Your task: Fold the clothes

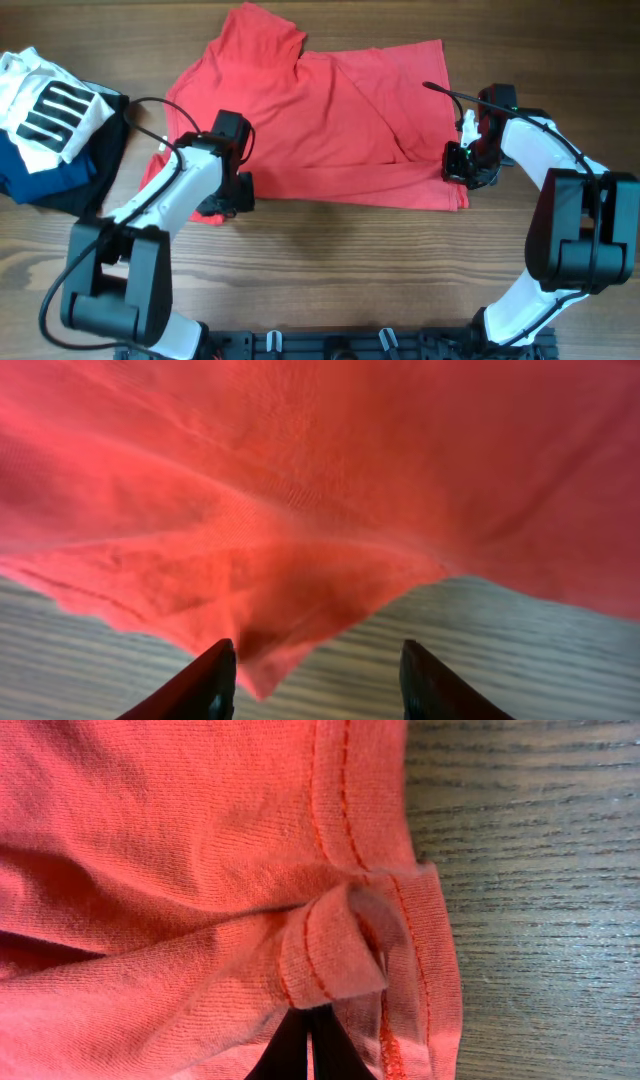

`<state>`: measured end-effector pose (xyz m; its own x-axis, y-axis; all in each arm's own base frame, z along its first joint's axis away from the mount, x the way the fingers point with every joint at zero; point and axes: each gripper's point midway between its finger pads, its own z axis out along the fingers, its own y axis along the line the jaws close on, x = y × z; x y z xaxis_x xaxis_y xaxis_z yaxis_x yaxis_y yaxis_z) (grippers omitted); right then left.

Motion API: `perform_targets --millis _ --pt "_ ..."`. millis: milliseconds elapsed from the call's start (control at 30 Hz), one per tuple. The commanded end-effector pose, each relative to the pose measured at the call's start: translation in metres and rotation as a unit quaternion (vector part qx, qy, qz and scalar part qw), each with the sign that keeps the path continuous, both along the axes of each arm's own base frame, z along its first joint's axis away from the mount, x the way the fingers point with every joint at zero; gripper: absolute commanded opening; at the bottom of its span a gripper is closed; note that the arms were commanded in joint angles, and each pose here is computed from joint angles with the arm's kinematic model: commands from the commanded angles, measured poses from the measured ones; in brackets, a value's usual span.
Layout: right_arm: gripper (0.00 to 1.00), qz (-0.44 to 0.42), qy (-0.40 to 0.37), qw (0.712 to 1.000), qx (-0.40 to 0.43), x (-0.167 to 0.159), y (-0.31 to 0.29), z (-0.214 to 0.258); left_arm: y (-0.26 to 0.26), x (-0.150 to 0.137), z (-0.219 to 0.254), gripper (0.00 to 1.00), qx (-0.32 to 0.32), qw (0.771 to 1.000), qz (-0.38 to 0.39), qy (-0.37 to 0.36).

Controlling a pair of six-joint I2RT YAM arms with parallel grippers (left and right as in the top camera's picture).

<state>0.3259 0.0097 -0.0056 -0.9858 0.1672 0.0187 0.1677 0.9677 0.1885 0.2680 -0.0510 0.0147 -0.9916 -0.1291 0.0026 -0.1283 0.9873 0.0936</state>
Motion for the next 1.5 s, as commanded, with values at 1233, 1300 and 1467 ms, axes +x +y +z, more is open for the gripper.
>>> perform_targets --millis 1233,1300,1467 --pt "0.04 -0.001 0.067 0.996 -0.054 -0.031 -0.018 -0.030 -0.011 0.046 0.040 0.34 -0.045 0.997 0.038 -0.042" --pt "0.04 -0.001 0.068 0.996 -0.054 -0.031 -0.018 -0.030 -0.010 0.039 0.030 0.40 -0.043 0.998 0.038 -0.034" --pt "0.04 0.000 0.068 0.996 -0.054 -0.031 -0.018 -0.030 -0.009 0.027 0.009 0.41 -0.038 0.999 0.035 -0.016"
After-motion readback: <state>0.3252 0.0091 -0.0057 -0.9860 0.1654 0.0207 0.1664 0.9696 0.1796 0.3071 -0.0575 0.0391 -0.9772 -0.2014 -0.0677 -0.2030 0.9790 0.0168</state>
